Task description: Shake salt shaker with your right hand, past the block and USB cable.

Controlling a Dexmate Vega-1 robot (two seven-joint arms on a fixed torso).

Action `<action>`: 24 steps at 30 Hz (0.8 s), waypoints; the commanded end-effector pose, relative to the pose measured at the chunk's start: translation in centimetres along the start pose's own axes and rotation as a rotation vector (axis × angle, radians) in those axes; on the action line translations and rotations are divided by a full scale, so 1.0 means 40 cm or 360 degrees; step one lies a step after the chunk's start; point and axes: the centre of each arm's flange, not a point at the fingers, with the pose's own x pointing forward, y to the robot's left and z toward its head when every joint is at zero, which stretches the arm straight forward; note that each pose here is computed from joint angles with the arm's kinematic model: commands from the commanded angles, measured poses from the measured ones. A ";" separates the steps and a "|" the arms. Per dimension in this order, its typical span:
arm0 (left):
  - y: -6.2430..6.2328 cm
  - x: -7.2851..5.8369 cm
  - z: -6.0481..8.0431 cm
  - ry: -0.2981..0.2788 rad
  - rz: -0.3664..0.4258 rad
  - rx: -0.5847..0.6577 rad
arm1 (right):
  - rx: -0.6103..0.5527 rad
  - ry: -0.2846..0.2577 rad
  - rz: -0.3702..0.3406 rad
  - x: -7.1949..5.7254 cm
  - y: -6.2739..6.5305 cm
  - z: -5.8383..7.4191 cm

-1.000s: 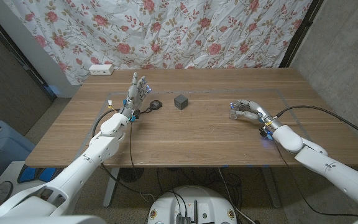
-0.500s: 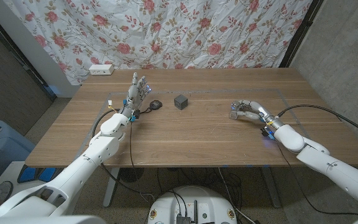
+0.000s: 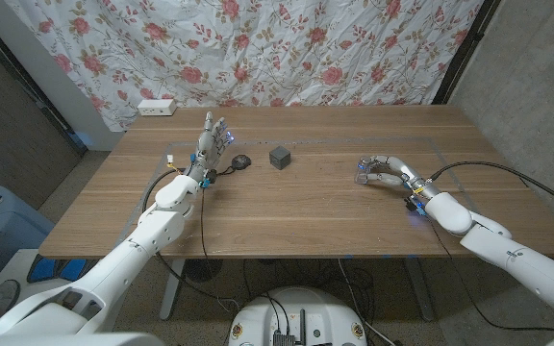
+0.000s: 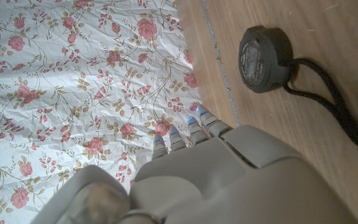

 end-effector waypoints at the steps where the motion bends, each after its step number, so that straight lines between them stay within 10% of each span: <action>1: 0.000 0.000 0.000 0.0000 0.0000 0.0000 | -0.0012 0.0003 -0.0041 0.001 0.005 0.000; 24: 0.000 0.000 0.000 0.0000 0.0000 0.0000 | 0.0007 -0.0003 -0.0120 0.002 0.004 0.012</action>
